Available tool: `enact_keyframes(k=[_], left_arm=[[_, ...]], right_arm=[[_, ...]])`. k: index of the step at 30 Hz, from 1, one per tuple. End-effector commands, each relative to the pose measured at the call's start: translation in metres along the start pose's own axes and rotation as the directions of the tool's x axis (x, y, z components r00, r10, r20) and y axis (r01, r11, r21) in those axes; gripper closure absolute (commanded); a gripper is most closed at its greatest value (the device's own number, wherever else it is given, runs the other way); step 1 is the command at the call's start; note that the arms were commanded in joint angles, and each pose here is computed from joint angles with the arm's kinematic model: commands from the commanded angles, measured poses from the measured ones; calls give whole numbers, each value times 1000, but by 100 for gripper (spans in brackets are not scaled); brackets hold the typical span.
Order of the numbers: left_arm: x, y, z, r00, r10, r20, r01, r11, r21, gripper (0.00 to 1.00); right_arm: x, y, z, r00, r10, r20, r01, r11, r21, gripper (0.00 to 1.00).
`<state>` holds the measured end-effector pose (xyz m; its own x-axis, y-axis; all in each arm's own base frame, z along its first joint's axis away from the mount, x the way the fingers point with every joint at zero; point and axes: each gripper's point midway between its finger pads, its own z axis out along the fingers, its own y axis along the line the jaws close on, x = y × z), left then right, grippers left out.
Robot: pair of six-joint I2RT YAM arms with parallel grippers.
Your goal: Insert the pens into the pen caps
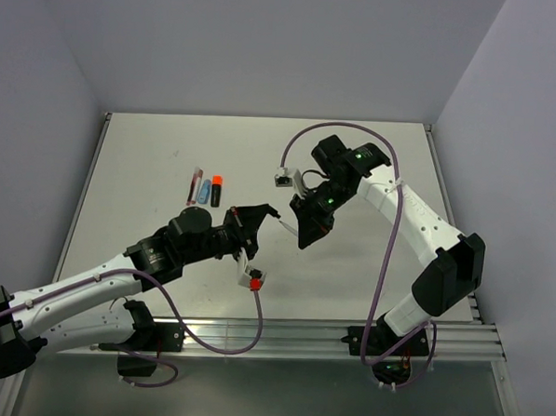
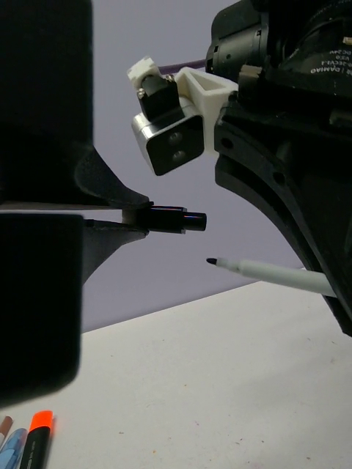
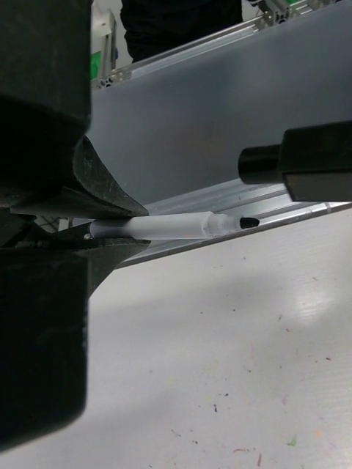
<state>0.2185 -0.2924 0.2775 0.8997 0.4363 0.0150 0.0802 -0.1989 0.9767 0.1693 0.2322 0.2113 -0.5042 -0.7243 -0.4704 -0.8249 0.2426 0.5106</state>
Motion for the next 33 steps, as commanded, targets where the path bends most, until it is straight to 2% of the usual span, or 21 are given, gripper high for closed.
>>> enact_keyframes(k=[1,14,33], left_arm=[[-1,21,-3,1000,-24,8,24,999,-45,100],[-3,6,-1,999,-41,15,41,999,9,100],[-10,5,4,998,-48,50,47,999,26,100]], right_arm=[[2,11,-7,999,-45,19,45,999,11,100],[-3,12,-10,998,-53,25,53,999,14,100],[-7,16,-10,997,-69,21,69,998,-6,100]])
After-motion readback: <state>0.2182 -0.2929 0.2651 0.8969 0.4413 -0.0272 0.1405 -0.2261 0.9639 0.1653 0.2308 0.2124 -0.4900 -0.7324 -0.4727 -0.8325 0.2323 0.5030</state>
